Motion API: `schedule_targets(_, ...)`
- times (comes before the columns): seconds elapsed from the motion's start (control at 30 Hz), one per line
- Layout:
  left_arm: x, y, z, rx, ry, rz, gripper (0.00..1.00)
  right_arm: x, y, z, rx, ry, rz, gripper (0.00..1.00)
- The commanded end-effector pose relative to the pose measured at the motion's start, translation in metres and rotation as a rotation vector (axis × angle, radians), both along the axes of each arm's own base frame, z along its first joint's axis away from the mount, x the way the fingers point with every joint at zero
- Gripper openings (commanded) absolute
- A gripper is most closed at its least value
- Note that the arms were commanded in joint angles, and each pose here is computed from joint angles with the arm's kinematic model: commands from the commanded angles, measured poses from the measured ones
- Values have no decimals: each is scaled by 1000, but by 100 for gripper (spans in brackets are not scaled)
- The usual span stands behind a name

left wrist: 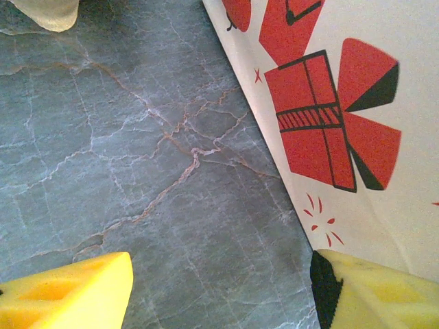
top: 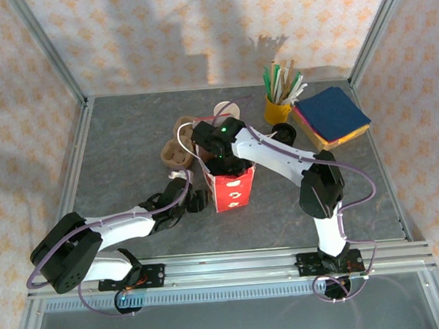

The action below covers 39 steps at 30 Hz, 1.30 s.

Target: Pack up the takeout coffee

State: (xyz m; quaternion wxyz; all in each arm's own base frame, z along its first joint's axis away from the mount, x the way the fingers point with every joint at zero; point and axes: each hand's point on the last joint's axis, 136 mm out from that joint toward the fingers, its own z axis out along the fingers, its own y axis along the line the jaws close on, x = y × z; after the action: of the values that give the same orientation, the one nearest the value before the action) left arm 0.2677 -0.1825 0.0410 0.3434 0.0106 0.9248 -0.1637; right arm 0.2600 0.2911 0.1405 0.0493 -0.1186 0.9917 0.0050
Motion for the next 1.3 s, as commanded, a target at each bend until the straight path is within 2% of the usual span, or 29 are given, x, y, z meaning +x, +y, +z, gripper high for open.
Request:
schedule_targets(0.0,5,-1,8,13,-22,10,71,-1,-3,20,8,-37,-7,87)
schedule_targets(1.27,2,1,5,10,-15,17,71,6,2,62,100,-132,-34,83)
